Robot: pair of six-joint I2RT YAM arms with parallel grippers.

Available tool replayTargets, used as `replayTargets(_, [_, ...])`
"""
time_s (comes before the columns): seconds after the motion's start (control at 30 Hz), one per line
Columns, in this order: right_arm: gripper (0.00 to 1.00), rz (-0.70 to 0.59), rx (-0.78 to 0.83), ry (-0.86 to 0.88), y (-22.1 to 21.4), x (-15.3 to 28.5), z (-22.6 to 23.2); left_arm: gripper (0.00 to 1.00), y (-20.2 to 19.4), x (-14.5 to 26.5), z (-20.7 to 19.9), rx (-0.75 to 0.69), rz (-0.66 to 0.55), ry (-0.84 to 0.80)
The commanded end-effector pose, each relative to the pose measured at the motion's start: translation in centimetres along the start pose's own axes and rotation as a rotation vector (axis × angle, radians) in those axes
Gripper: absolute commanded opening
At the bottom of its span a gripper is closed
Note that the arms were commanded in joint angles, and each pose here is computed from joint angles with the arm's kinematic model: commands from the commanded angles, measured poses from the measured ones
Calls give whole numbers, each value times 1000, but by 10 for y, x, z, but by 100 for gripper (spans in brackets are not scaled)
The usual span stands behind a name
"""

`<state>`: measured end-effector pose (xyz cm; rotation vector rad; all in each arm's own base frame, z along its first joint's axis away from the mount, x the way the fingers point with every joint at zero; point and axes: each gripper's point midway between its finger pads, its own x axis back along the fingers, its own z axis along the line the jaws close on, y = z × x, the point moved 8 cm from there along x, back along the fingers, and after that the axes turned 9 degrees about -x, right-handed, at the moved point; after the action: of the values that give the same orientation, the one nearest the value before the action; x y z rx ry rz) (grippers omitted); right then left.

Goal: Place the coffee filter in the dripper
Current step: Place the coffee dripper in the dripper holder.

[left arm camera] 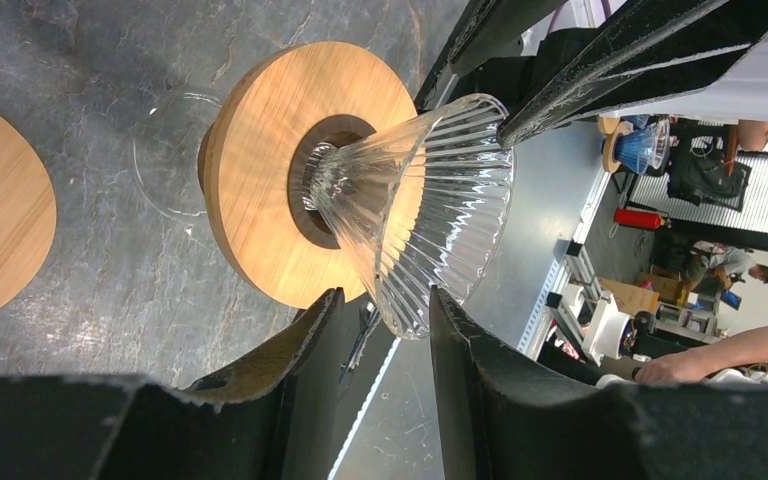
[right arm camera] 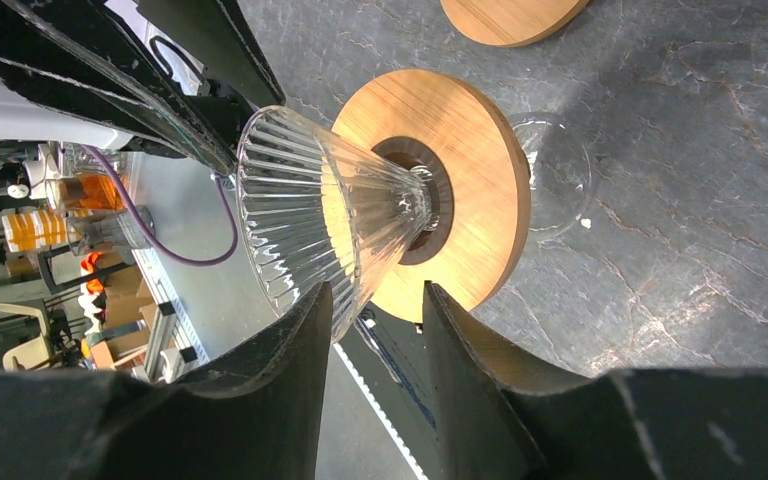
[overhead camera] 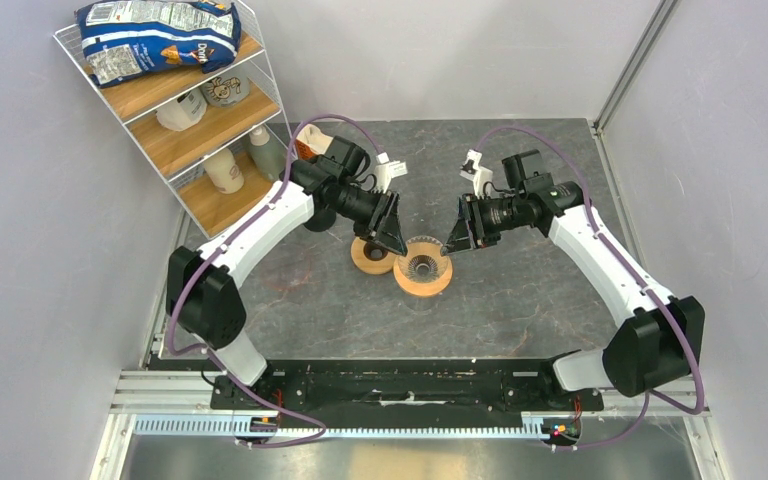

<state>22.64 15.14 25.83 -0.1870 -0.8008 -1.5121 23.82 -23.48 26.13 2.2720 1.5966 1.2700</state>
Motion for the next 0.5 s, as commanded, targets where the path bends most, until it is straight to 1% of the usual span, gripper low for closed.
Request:
replayTargets(0.0, [45,-13,17,16,6,-2,2,43,2,-6,-3,11,2,-40])
replayTargets(0.2, [42,-3,8,12,6,-4,0,43,-4,-10,-1,17,25,-42])
replayTargets(0.47, [38,10,-4,-4,9,-10,-6,34,-1,-14,3,24,31,-39])
